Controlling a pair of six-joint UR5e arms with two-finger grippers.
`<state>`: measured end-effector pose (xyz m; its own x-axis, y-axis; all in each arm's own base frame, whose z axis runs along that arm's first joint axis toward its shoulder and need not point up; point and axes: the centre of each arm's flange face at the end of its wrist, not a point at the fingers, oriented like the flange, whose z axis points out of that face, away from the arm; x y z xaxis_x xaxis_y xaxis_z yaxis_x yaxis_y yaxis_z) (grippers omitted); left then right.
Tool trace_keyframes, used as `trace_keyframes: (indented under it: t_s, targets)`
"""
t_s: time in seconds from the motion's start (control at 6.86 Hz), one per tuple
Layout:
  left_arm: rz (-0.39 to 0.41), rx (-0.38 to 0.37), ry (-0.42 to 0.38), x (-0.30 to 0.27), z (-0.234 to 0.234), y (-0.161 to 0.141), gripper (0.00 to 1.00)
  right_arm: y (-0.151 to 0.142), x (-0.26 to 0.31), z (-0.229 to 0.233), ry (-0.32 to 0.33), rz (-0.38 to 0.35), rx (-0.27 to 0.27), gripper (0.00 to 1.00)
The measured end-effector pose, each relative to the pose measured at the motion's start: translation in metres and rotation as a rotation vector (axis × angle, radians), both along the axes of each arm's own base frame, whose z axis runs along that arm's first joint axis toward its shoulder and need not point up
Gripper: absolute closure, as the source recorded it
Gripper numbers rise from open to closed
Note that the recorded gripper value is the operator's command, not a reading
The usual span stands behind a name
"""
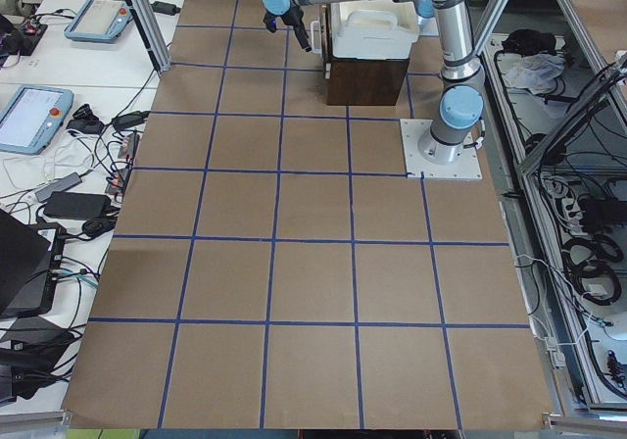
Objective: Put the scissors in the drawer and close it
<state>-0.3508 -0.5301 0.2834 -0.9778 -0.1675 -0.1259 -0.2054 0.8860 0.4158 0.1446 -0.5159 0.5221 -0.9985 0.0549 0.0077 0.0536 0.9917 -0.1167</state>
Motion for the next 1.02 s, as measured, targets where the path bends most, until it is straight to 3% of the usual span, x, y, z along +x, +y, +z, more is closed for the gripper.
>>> trace_keyframes:
  t_s: [1.02]
  targets:
    - [0.015, 0.019, -0.022, -0.008, -0.001, 0.013, 0.00, 0.000, 0.000, 0.001, 0.001, -0.002, -0.001, 0.00]
